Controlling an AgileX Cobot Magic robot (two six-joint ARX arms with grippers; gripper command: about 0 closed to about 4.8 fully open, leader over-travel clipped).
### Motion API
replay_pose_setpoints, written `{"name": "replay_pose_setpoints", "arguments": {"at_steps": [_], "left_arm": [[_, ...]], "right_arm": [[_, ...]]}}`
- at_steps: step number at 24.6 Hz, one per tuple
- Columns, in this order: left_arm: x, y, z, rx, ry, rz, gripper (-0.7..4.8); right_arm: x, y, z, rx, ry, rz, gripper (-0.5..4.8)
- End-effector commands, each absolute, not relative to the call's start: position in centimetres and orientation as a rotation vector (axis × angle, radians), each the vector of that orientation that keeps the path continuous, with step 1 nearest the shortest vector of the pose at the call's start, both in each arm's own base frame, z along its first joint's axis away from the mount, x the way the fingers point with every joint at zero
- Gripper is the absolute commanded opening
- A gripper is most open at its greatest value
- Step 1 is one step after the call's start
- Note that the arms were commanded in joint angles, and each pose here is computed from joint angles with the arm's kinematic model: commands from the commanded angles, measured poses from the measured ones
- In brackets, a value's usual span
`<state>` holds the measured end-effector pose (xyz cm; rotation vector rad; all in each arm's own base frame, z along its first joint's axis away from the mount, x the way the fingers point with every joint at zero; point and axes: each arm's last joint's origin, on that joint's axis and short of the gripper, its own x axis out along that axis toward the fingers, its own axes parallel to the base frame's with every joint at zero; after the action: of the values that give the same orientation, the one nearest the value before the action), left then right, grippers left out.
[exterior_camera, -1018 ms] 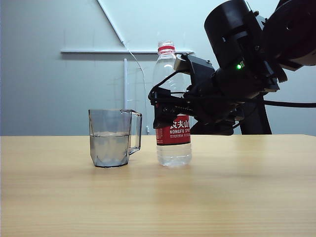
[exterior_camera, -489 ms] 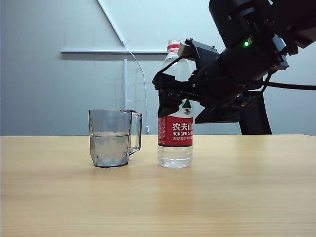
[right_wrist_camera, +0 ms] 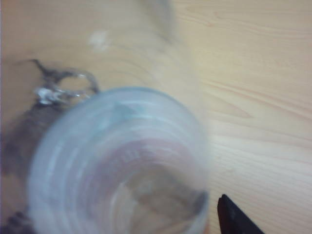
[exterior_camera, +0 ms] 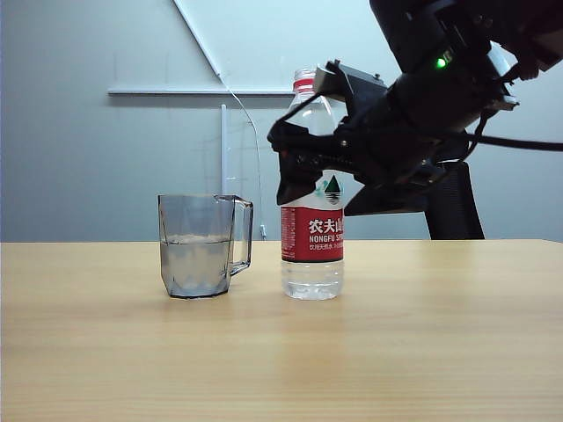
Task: Pick up the mineral water bottle on the table and pour water into the mug until it's half full.
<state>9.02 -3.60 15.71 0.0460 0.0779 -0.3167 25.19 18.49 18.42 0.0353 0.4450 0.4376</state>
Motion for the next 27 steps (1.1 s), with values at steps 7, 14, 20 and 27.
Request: {"name": "replay_pose_setpoints", "arguments": {"at_steps": [7,14,20,27], "left_arm": [[9.0,-3.6,15.9,0.039,0.065,-0.317,-0.02],[9.0,-3.6,15.9,0.039,0.065,-0.314,-0.02],[9.6,-1.7,15.9,0.033,0.068,-0.115,-0.02],[9.7,-0.6,15.9,0.029,0.070,0.003,-0.02]], "right_arm": [[24.6,18.5,18.7,0.022,0.459,0.441,4.79],[21.7,16.7,19.9,0.051,0.443,0.449,4.79],[17.0,15.1,21.8,0.099,0.417,0.471,4.79],[12.1,13.2,26.1,0.174,0.305,0.591,1.49]]}}
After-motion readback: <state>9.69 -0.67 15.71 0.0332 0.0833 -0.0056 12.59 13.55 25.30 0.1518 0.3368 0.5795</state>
